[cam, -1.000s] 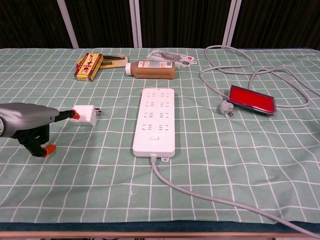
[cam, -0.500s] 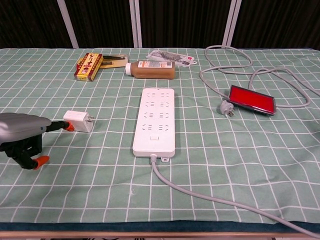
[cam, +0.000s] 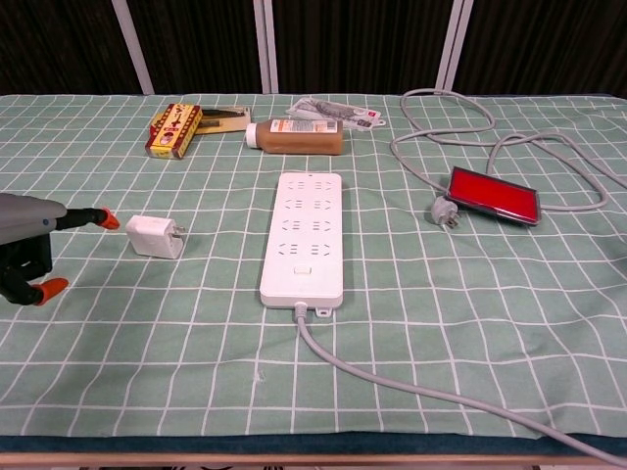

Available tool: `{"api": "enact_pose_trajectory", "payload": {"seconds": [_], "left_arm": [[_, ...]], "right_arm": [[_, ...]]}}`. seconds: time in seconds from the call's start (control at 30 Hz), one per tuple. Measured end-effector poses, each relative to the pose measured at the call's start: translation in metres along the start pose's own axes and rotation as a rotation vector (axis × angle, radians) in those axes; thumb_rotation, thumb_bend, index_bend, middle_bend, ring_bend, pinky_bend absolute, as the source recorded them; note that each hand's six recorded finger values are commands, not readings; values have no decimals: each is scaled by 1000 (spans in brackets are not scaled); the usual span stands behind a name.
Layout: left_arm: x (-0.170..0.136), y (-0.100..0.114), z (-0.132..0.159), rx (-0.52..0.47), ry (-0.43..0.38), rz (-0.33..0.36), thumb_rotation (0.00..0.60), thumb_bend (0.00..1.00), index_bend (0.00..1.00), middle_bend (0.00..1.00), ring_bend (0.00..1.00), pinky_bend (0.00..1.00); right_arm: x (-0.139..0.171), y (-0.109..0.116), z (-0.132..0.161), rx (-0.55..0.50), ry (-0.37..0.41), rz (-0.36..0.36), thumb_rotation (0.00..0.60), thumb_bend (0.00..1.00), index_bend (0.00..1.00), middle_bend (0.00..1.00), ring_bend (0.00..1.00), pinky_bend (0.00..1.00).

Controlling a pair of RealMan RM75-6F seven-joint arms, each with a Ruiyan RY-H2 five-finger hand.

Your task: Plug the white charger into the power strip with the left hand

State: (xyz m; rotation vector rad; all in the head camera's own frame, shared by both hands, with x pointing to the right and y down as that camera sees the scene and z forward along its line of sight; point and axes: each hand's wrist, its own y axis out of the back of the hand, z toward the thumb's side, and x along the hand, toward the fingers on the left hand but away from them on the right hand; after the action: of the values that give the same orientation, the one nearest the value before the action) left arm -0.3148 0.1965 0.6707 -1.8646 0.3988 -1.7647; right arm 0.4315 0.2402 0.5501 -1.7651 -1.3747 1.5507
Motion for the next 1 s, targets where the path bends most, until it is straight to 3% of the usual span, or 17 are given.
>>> {"api": "enact_pose_trajectory", "payload": {"seconds": [0.3, 0.73, 1.0], "left_arm": [[12, 2, -15, 8, 36, -15, 600, 466, 79, 931, 881, 899], [22, -4, 10, -4, -3, -41, 600, 466, 81, 926, 877, 899], [16, 3, 28, -10, -48, -17, 600, 466, 87, 926, 877, 899]], "right_arm": [[0, -1, 0, 0, -3, 3, 600, 338, 0, 0, 0, 0], [0, -1, 0, -3, -4, 3, 600, 338, 0, 0, 0, 0], [0, 0, 0, -4, -2, 2, 600, 338, 0, 0, 0, 0]]}}
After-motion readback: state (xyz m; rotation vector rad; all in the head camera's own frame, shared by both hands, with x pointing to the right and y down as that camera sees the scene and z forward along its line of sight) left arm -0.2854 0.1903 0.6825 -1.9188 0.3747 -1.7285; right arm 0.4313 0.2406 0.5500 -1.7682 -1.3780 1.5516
